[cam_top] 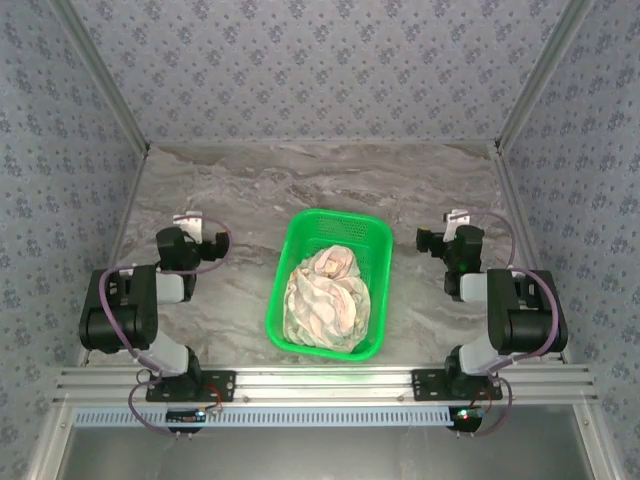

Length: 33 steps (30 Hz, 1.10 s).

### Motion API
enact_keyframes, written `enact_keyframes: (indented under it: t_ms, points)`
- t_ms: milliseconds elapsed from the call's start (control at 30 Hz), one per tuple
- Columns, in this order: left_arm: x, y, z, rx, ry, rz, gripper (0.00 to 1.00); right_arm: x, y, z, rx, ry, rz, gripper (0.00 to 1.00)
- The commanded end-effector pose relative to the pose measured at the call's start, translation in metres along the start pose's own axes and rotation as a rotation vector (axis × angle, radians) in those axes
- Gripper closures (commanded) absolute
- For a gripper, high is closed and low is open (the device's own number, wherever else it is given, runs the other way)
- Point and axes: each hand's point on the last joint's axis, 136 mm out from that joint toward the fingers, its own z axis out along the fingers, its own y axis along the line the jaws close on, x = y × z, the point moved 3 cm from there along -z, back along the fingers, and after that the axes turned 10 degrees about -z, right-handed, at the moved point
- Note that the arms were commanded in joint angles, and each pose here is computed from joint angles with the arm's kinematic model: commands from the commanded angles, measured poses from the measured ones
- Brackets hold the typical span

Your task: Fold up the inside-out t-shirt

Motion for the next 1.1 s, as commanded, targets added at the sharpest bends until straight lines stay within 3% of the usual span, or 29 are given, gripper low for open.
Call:
enact_keyframes:
  t_ms: [0,933,1000,1067]
  points:
    - [-0.012,-0.005,-0.001,0.033,-0.046,-0.004,0.0,-0.007,-0.002,0.002,0.007,-0.02,-0.012,0.0]
    - [-0.012,-0.005,-0.001,0.03,-0.047,-0.008,0.0,-0.007,-0.003,0.002,-0.001,-0.021,-0.005,0.0]
    - [-0.015,0.009,0.0,-0.079,-0.054,-0.041,0.0,-0.01,-0.002,-0.001,-0.001,-0.033,-0.008,0.0]
    - [-0.021,0.009,-0.002,-0.099,-0.058,-0.039,0.0,-0.019,-0.008,-0.011,0.071,-0.034,-0.012,0.0]
